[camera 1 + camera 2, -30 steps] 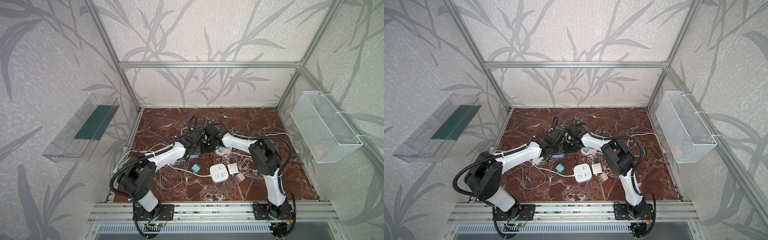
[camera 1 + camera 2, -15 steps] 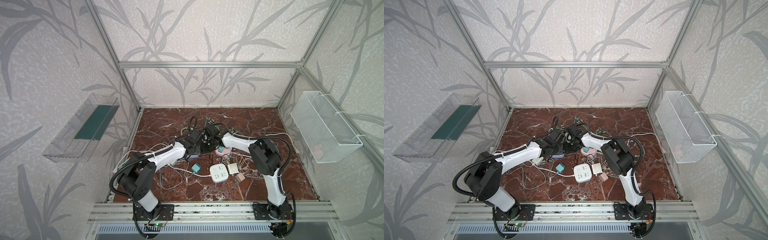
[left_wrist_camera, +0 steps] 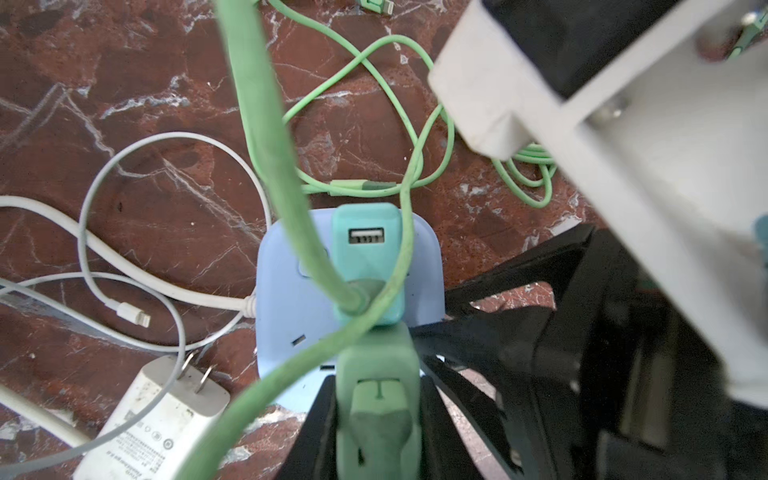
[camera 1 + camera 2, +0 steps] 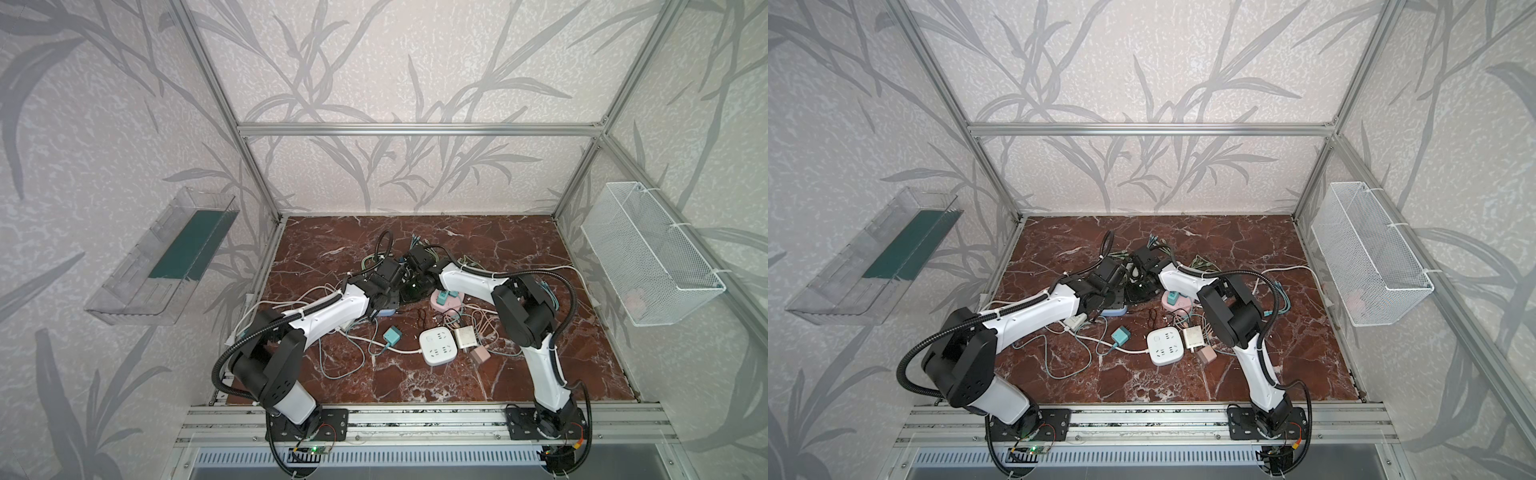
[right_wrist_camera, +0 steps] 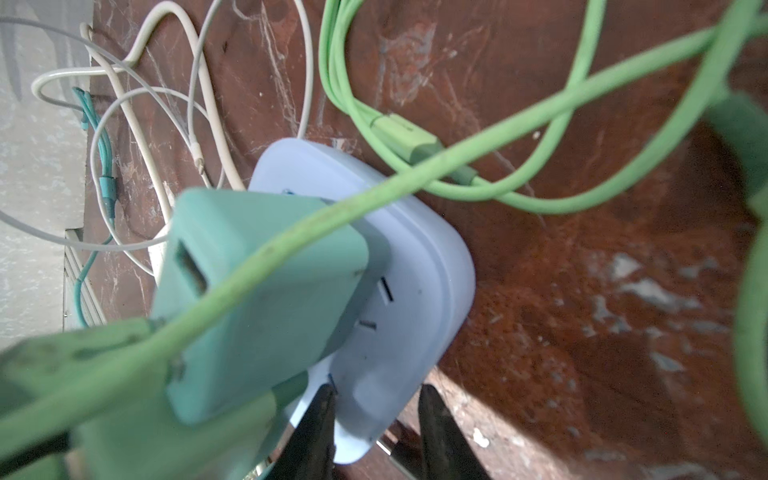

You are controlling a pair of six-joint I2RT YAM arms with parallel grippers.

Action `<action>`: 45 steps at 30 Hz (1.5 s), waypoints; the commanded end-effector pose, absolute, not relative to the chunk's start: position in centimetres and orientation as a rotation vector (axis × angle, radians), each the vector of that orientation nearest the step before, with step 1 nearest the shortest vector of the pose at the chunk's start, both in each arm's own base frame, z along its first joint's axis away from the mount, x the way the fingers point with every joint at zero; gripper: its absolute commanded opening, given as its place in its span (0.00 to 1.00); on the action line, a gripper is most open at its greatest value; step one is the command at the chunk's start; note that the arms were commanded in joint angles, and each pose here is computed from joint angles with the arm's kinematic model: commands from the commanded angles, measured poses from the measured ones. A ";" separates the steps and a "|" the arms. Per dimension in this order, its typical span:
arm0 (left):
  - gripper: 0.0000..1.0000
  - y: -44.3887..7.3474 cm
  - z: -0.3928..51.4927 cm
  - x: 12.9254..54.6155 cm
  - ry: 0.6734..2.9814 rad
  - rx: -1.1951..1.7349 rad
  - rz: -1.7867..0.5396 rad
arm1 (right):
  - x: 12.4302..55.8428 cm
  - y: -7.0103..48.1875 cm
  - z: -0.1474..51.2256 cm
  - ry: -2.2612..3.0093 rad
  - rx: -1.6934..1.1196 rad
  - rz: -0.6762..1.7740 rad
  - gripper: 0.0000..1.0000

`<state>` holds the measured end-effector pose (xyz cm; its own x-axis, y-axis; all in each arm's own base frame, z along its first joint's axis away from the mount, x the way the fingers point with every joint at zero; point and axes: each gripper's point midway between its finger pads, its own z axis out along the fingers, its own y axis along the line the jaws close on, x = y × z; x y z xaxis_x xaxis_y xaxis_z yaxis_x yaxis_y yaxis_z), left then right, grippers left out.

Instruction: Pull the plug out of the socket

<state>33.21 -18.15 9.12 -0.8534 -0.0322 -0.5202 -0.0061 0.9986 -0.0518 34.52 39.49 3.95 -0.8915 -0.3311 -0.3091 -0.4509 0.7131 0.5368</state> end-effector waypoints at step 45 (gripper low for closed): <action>0.11 -19.4 13.5 32.2 2.497 0.119 -0.027 | 34.4 34.3 14.5 2.503 -0.621 0.855 0.53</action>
<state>31.93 -19.19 11.39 -0.8252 0.0535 -0.5624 0.0778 0.9968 -0.0193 33.96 35.76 12.43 -0.8425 -0.2815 -0.4592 -0.5068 0.7032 0.4987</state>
